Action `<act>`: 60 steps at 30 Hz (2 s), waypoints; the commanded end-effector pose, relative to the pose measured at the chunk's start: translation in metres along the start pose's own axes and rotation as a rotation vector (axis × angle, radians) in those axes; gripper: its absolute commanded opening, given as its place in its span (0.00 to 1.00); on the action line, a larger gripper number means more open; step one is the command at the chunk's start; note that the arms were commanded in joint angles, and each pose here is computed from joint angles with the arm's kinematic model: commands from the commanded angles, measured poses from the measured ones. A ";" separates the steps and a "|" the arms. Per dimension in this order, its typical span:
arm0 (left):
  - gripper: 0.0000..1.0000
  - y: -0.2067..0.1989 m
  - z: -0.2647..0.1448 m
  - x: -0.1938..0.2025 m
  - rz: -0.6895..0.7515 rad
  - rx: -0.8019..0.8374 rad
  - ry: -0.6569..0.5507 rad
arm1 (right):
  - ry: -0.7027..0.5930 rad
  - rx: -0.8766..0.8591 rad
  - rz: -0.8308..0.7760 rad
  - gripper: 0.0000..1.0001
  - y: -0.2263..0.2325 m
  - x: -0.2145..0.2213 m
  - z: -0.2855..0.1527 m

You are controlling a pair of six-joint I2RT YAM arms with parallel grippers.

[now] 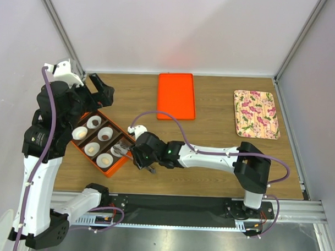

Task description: Pack the chocolate

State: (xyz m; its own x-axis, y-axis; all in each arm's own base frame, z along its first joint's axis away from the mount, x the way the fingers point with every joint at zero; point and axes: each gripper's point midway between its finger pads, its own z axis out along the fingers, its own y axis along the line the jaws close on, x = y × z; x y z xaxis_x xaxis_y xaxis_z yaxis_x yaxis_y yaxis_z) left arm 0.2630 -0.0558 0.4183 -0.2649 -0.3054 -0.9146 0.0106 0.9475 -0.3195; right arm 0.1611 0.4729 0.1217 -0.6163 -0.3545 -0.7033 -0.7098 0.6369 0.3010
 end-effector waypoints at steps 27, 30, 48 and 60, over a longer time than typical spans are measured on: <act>1.00 -0.034 0.027 0.097 -0.041 0.296 0.214 | -0.211 0.693 0.402 0.42 -0.326 -0.022 -0.186; 1.00 -0.031 0.031 0.103 -0.044 0.287 0.222 | -0.203 0.686 0.415 0.42 -0.343 -0.021 -0.171; 1.00 -0.022 0.043 0.110 -0.042 0.237 0.222 | -0.022 0.746 0.500 0.54 -0.341 0.086 -0.102; 1.00 -0.020 0.044 0.109 -0.031 0.229 0.216 | -0.072 0.748 0.428 0.91 -0.331 0.044 -0.137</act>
State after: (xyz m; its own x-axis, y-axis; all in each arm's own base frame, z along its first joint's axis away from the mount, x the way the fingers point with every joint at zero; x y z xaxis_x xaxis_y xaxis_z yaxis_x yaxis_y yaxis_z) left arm 0.2703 -0.1146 0.3052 -0.5042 -0.2706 -0.8201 0.2071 0.8840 -0.4191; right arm 0.3046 0.1517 0.0327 -0.8029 0.0307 -0.5954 -0.0029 0.9985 0.0553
